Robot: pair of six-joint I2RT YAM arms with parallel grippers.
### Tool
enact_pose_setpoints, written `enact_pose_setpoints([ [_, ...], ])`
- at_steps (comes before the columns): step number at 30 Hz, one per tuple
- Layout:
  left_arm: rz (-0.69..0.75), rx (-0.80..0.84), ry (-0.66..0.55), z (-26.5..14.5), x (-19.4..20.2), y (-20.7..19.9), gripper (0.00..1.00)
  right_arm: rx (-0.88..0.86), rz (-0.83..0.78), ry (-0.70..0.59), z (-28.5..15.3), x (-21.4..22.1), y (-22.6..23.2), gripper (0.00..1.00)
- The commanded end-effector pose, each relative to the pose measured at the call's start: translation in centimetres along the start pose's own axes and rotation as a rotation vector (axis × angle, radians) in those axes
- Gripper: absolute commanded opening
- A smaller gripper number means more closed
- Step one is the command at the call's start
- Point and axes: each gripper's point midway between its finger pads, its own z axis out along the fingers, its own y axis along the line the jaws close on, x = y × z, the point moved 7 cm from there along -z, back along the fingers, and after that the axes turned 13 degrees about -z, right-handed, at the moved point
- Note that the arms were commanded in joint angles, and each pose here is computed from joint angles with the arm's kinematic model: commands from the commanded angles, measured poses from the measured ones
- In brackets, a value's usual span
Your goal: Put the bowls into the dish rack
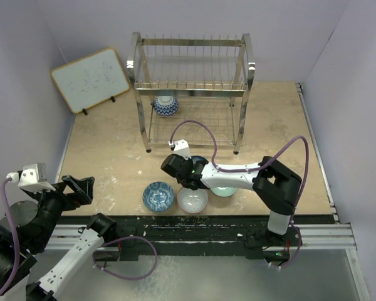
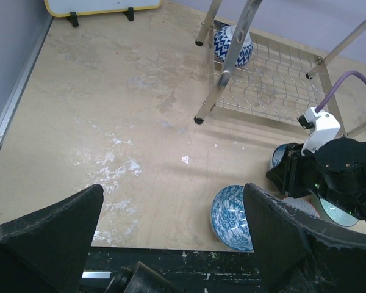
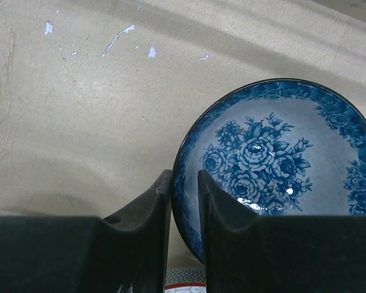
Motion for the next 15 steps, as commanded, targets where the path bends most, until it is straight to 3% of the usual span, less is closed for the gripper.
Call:
enact_pose_setpoints([
  [1,-0.035,0.013,-0.042,-0.5,-0.8,-0.1,0.99,0.046,0.003,-0.034,-0.6,-1.4,-0.4,0.22],
  [3,-0.035,0.010,-0.043,-0.6,-0.8,-0.1,0.99,0.044,0.010,-0.038,-0.7,-1.5,-0.4,0.16],
  [5,-0.034,0.007,-0.044,-0.6,-0.8,0.0,0.99,0.044,0.021,-0.041,-0.9,-1.6,-0.4,0.00],
  [15,-0.030,0.003,-0.060,-1.1,-1.4,0.0,0.99,-0.002,0.086,-0.152,-5.5,-5.5,-2.0,0.00],
])
